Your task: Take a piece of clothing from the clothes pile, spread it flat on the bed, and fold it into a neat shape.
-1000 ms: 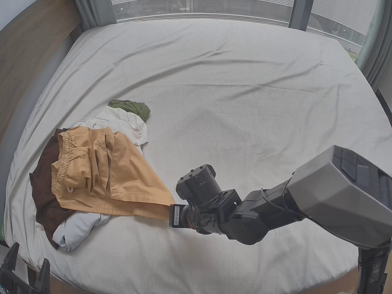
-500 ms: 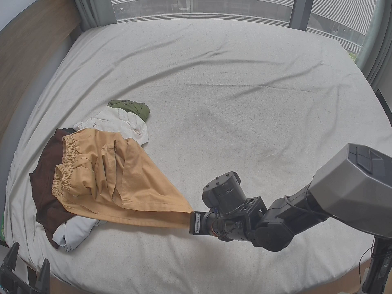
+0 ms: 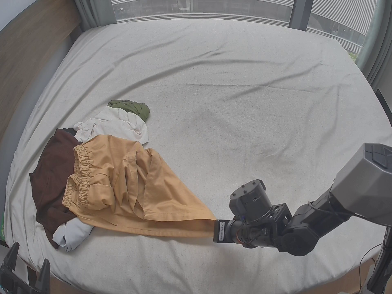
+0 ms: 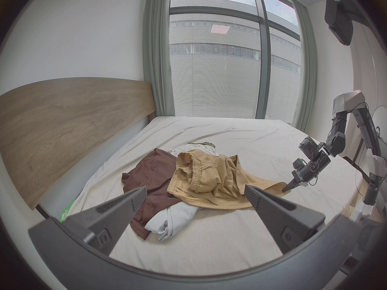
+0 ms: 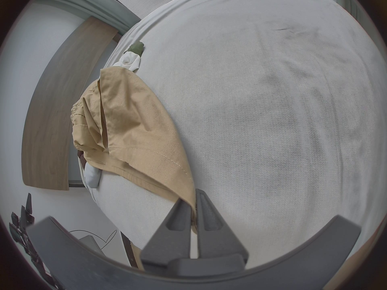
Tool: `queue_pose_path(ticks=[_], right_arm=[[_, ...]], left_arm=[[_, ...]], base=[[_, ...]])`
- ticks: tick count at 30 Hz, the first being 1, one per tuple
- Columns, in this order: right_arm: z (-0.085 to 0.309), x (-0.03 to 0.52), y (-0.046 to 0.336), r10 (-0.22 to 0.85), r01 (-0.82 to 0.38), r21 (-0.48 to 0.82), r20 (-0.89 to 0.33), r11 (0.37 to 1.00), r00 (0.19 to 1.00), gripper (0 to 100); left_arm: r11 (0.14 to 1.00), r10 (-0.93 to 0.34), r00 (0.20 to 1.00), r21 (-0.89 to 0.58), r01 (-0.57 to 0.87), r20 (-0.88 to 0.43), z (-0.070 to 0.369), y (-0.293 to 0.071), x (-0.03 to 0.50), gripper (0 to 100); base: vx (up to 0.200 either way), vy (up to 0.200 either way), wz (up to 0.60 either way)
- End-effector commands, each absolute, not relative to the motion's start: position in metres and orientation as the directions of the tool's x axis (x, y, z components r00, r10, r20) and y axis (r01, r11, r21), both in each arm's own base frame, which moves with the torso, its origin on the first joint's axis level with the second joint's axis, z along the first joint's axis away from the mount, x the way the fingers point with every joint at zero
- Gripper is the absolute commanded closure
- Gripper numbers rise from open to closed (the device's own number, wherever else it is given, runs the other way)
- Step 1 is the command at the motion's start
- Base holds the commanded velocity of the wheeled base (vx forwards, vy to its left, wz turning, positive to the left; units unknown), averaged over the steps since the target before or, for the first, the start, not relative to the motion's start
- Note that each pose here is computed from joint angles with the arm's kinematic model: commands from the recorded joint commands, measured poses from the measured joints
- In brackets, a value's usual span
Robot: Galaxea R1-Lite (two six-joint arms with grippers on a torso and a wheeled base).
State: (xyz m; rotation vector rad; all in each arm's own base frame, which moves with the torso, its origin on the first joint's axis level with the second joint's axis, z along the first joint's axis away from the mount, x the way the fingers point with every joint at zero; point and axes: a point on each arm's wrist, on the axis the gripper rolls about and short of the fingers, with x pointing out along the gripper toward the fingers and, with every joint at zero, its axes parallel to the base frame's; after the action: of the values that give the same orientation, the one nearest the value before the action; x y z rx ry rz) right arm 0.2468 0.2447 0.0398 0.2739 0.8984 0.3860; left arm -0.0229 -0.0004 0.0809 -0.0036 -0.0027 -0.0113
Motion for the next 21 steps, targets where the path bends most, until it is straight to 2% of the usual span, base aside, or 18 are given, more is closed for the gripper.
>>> queue_pose_path(ticks=[1, 13, 21], right_arm=[[0.032, 0.243, 0.22, 0.398, -0.176, 0.367, -0.719, 0.914, 0.569, 100], [0.041, 0.236, 0.181, 0.362, -0.123, 0.365, -0.713, 0.923, 0.6, 100], [0.041, 0.228, 0.157, 0.334, -0.088, 0.353, -0.734, 0.931, 0.591, 100]], left_arm=[[1.0, -0.011, 1.0, -0.002, 0.011, 0.002, 0.076, 0.0, -0.023, 0], [1.0, -0.012, 1.0, -0.002, 0.012, 0.002, 0.076, 0.0, -0.023, 0], [1.0, -0.012, 1.0, -0.002, 0.012, 0.002, 0.076, 0.0, -0.023, 0]], base=[[0.0, 0.0, 0.0], [0.0, 0.0, 0.0], [0.0, 0.0, 0.0]])
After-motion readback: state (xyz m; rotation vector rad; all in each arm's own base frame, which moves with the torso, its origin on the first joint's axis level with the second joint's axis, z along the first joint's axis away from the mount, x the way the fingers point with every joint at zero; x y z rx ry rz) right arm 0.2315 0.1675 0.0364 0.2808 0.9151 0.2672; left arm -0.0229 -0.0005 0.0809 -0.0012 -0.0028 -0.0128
